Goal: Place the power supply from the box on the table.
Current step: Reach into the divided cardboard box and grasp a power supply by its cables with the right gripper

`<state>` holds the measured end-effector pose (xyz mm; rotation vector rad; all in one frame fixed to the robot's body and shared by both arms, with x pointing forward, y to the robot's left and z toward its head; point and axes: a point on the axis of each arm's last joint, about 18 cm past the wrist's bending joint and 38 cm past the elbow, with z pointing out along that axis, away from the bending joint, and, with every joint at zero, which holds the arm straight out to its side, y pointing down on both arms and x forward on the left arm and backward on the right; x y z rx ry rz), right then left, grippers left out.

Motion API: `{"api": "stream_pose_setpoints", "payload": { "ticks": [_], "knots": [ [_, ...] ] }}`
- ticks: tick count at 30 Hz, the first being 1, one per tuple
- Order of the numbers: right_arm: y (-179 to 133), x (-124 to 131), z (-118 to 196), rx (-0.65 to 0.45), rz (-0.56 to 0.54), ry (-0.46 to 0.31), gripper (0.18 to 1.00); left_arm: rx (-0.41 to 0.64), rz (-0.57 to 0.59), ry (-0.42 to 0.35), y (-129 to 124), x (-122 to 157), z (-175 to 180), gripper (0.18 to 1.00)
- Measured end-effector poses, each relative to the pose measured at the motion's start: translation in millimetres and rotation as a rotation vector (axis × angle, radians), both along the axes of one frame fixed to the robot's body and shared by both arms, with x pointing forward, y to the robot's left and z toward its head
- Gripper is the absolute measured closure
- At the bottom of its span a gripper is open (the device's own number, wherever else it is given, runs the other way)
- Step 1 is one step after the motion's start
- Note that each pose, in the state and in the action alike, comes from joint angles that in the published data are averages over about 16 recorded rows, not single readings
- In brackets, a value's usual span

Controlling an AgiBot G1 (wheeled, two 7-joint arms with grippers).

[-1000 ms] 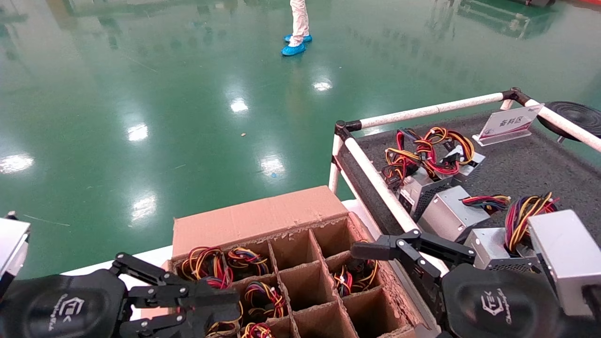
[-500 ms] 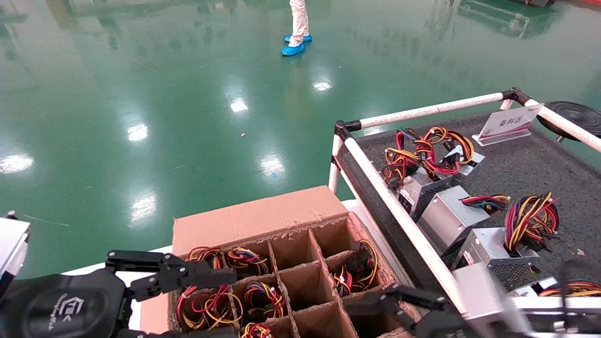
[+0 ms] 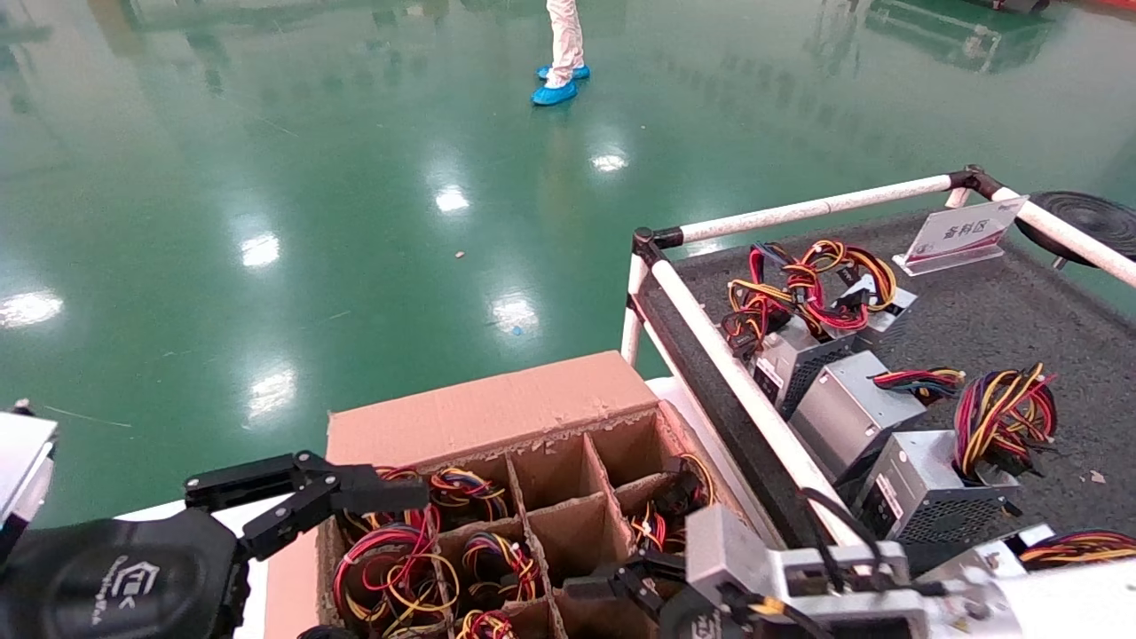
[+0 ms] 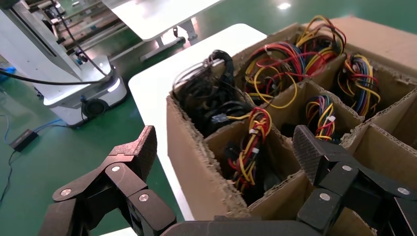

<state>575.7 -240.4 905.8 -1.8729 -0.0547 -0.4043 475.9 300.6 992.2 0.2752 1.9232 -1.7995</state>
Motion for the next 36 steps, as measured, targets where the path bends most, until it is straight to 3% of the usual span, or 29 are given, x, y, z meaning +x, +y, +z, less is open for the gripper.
{"api": "stream_pose_setpoints", "payload": {
  "ticks": [13, 27, 36],
  "knots": [
    [32, 37, -14, -0.026, 0.020, 0.030, 0.179, 0.000, 0.000, 0.000, 0, 0, 0, 0.225],
    [51, 51, -29, -0.027, 0.045, 0.068, 0.205, 0.000, 0.000, 0.000, 0, 0, 0, 0.184],
    [53, 55, -38, -0.037, 0.036, 0.085, 0.304, 0.000, 0.000, 0.000, 0, 0, 0, 0.184]
  ]
}}
